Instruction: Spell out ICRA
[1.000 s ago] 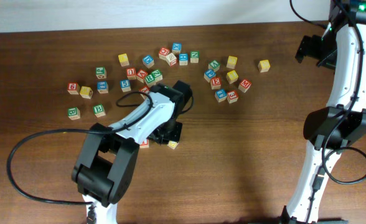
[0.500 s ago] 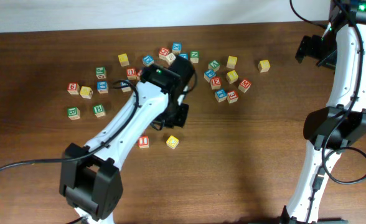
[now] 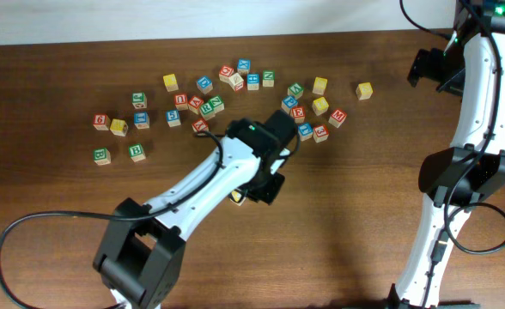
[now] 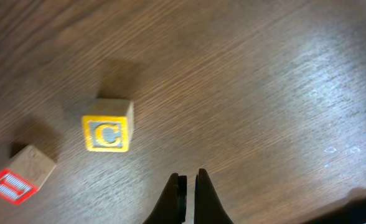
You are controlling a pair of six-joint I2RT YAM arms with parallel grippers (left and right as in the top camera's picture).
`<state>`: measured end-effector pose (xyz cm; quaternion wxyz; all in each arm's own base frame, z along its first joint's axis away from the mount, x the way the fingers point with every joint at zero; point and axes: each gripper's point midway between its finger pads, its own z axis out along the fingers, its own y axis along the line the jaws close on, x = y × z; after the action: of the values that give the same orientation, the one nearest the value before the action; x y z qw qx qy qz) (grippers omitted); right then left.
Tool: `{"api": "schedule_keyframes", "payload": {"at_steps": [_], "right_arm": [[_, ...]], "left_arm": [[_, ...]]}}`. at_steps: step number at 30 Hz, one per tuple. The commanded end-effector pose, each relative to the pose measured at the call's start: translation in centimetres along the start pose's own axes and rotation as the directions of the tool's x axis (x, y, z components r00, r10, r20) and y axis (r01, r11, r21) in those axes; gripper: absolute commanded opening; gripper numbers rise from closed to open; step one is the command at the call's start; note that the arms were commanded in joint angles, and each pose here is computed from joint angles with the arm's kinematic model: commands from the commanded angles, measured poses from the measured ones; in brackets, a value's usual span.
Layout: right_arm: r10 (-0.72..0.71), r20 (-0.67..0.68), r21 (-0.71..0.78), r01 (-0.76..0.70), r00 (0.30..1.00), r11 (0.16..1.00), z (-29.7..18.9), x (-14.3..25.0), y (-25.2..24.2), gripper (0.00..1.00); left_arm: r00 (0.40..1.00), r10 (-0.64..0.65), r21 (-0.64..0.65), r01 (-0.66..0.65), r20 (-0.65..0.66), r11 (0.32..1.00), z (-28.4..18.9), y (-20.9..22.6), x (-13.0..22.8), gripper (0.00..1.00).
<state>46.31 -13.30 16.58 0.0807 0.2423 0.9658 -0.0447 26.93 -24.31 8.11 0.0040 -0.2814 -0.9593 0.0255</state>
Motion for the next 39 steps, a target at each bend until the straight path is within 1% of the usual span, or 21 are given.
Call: {"api": "schedule_keyframes", "payload": {"at_steps": [1, 15, 25, 29, 39], "right_arm": [[0.004, 0.004, -0.003, -0.004, 1.000, 1.000, -0.4, 0.1, 0.2, 0.98], [0.003, 0.004, -0.004, -0.003, 1.000, 1.000, -0.4, 0.1, 0.2, 0.98], [0.003, 0.004, -0.004, -0.003, 1.000, 1.000, -0.4, 0.1, 0.2, 0.98], [0.004, 0.004, -0.003, -0.004, 1.000, 1.000, -0.4, 0.1, 0.2, 0.98], [0.003, 0.004, -0.004, -0.003, 1.000, 1.000, -0.4, 0.1, 0.2, 0.98]], "left_arm": [[0.999, 0.038, 0.008, -0.038, 0.002, 0.999, 0.6, -0.3, 0.3, 0.00], [0.999, 0.038, 0.018, -0.038, 0.001, 0.999, 6.2, 0.0, 1.8, 0.00], [0.998, 0.040, 0.020, -0.042, 0.056, 0.999, 6.6, -0.1, 0.7, 0.00], [0.997, 0.040, -0.017, -0.039, 0.064, 0.999, 6.6, 0.5, 0.5, 0.00], [0.996, 0.041, -0.037, -0.038, 0.085, 0.999, 6.6, 0.8, 0.0, 0.00]]}}
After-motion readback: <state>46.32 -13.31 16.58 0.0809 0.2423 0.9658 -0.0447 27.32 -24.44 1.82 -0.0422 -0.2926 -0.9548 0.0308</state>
